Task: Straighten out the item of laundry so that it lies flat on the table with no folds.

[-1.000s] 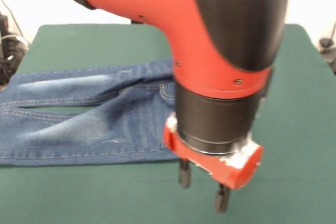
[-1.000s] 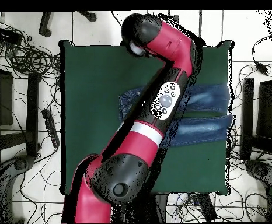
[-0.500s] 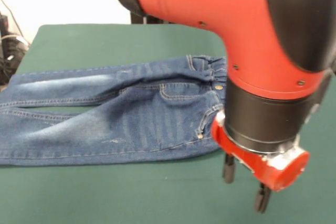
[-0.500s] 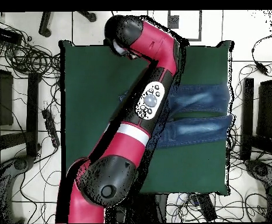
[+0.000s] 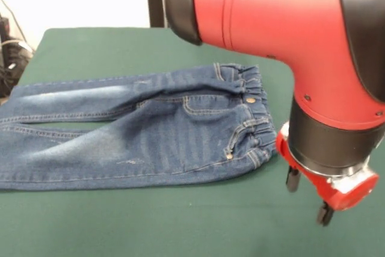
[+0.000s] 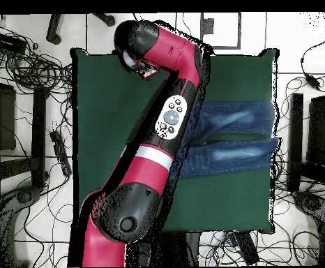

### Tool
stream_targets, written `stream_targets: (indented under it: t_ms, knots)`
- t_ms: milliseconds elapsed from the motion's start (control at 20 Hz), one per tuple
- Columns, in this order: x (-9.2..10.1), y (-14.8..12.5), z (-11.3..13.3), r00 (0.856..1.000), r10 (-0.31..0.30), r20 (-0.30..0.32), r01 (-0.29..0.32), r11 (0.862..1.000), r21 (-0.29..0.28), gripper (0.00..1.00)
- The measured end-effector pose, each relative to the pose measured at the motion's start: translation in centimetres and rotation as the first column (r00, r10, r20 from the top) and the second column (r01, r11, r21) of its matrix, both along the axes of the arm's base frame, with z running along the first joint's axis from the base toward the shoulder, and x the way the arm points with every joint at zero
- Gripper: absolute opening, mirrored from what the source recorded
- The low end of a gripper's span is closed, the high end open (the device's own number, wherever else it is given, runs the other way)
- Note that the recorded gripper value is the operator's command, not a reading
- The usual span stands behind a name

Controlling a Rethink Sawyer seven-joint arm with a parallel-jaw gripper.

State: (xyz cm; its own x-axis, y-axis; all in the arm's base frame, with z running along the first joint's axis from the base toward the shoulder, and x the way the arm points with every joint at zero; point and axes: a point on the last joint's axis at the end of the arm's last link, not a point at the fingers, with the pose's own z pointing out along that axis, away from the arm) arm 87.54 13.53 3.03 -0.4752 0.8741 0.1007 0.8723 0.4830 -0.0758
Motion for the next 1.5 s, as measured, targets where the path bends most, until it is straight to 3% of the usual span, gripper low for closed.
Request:
stream_targets:
  t_ms: [300, 450, 800, 1000, 1400, 1500]
  knots:
    - [-2.0, 1.2, -0.6, 0.977, -0.032, -0.209, 0.03, 0.999, -0.012, 1.0]
    - [-2.4, 1.4, -0.5, 0.967, -0.053, -0.25, 0.048, 0.998, -0.028, 1.0]
    - [-3.6, 3.6, -0.2, 0.974, -0.065, -0.218, 0.05, 0.996, -0.074, 1.0]
    - [-4.4, 4.7, -1.1, 0.979, -0.04, -0.198, 0.014, 0.991, -0.134, 1.0]
    - [-5.4, 3.1, -3.4, 0.973, -0.038, -0.229, -0.003, 0.984, -0.178, 1.0]
    - [-5.9, 1.6, -5.1, 0.967, -0.045, -0.252, -0.005, 0.981, -0.195, 1.0]
